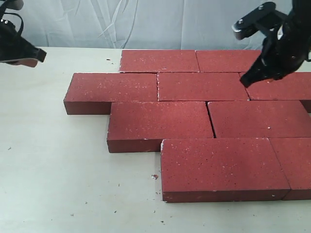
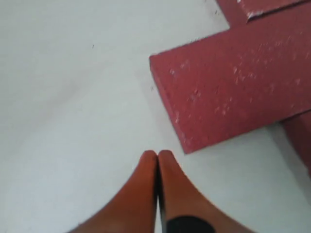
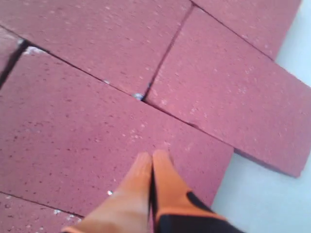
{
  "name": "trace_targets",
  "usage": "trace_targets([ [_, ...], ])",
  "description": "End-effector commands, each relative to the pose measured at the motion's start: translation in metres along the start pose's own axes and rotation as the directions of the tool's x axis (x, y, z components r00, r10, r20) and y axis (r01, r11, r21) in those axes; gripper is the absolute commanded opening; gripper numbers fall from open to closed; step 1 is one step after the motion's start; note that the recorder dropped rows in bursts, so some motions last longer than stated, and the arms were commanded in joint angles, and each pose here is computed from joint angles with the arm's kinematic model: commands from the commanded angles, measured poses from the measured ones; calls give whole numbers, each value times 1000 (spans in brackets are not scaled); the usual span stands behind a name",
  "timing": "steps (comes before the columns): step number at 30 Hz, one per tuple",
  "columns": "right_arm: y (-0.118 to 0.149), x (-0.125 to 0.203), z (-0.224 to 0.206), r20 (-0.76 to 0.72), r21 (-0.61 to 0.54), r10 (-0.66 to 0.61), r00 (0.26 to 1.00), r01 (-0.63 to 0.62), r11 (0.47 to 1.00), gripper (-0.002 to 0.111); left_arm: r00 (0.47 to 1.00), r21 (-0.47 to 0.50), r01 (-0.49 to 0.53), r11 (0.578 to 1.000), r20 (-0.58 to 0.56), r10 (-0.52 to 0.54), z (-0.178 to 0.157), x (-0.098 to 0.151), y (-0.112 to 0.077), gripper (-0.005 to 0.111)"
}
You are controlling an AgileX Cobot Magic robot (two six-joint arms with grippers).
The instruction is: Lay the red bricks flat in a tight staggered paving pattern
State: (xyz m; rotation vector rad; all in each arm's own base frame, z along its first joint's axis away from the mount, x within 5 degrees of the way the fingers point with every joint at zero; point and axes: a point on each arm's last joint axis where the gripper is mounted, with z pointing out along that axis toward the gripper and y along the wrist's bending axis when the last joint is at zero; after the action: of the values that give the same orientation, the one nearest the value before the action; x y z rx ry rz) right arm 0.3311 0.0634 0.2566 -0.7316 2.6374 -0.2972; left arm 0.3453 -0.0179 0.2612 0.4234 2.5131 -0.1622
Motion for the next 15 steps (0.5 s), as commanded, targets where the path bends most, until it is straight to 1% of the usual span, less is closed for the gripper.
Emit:
trace_targets([
  [1,-35,17,-18,22,-2,197,980,-197,980,-1,992,-97,-21,995,-123,9,-29,12,4,0],
  [2,-43,21,-21,31,-3,235,971,-235,972,-1,991,-114,-30,993,-133,15,-34,13,4,0],
  [4,-57,30,-30,57,0,321,945,-322,947,-1,994,-150,-19,989,-112,2,-47,12,4,0],
  [5,-62,35,-36,70,0,353,933,-354,935,-1,996,-160,-8,987,-85,-6,-53,11,4,0],
  [8,-74,45,-53,123,0,418,900,-421,907,-1,1000,-186,-11,982,4,12,-70,6,1,0],
  [11,-77,57,-70,220,19,437,872,-452,892,-1,995,-211,-6,978,95,27,-83,4,-1,0],
  [15,-68,71,-89,392,42,410,823,-462,886,-1,976,-239,10,971,215,43,-93,8,-5,0],
])
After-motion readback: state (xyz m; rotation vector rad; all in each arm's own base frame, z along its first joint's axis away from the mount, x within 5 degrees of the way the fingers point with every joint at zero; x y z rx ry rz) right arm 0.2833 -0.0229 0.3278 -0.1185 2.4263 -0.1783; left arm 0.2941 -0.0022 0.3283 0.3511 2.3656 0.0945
